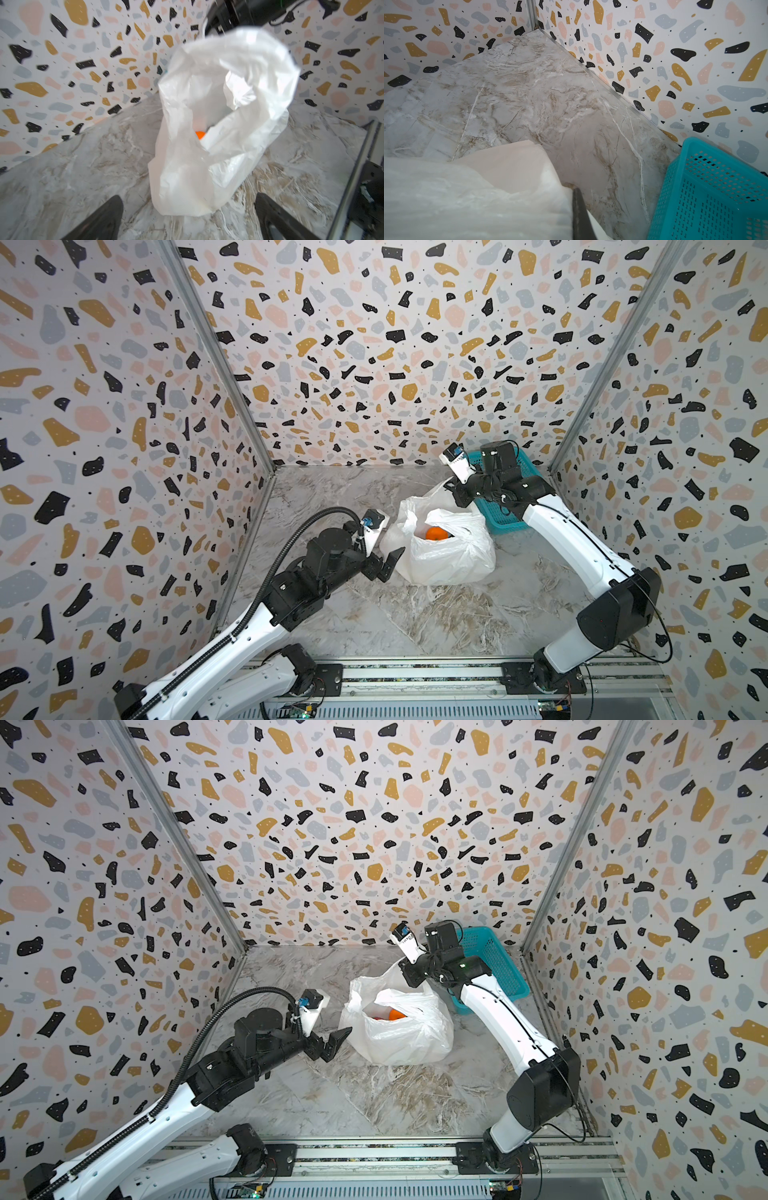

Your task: Untie the knot of the plastic bag and take out the fruit

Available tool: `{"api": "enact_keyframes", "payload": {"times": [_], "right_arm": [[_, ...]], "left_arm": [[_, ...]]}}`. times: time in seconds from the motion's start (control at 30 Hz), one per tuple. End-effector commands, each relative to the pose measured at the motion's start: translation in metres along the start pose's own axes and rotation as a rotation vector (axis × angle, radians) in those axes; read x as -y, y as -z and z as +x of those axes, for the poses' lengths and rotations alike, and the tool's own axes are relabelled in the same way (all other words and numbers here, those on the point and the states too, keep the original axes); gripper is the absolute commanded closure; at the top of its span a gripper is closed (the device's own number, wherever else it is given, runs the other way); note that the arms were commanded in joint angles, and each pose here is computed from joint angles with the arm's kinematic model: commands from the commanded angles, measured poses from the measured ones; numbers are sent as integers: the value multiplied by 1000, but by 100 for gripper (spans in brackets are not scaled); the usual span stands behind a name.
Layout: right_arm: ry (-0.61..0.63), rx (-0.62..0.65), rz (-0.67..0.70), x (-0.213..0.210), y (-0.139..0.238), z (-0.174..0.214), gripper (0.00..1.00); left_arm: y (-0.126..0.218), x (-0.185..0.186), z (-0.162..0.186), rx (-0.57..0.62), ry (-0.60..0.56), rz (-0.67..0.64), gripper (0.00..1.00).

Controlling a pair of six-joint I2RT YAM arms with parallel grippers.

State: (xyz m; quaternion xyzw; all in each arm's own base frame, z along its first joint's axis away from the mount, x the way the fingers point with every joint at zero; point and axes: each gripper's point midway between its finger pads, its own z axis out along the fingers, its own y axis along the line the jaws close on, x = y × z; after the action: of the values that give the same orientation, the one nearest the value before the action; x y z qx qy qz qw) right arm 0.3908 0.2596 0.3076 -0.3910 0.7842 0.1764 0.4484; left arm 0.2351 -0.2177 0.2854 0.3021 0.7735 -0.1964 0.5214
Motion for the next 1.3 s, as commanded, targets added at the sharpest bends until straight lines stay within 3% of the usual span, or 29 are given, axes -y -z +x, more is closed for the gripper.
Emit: {"api": "enact_keyframes", "payload": {"times": [0.0,0.3,0.53,0.77,1.1,1.27], "right_arm": [[-14,44,-7,-3,11,-16,100],[-22,39,-14,-10,16,-13,100],[-15,46,-36,-21,18,-14,100],[-24,74,-22,-22,23,-21,100],[-24,94,3,-19,30,-24,100],[-37,75,-2,-22,27,-10,100]], "left_arm": [[-4,7,-9,55,89,41,0],[-26,-7,-75,226,173,-28,1],[-62,-31,-73,170,212,-175,1],[-94,-38,-35,-30,147,-237,1],[-86,-76,31,-191,113,-431,0],[-89,-81,58,-241,123,-428,16]]}}
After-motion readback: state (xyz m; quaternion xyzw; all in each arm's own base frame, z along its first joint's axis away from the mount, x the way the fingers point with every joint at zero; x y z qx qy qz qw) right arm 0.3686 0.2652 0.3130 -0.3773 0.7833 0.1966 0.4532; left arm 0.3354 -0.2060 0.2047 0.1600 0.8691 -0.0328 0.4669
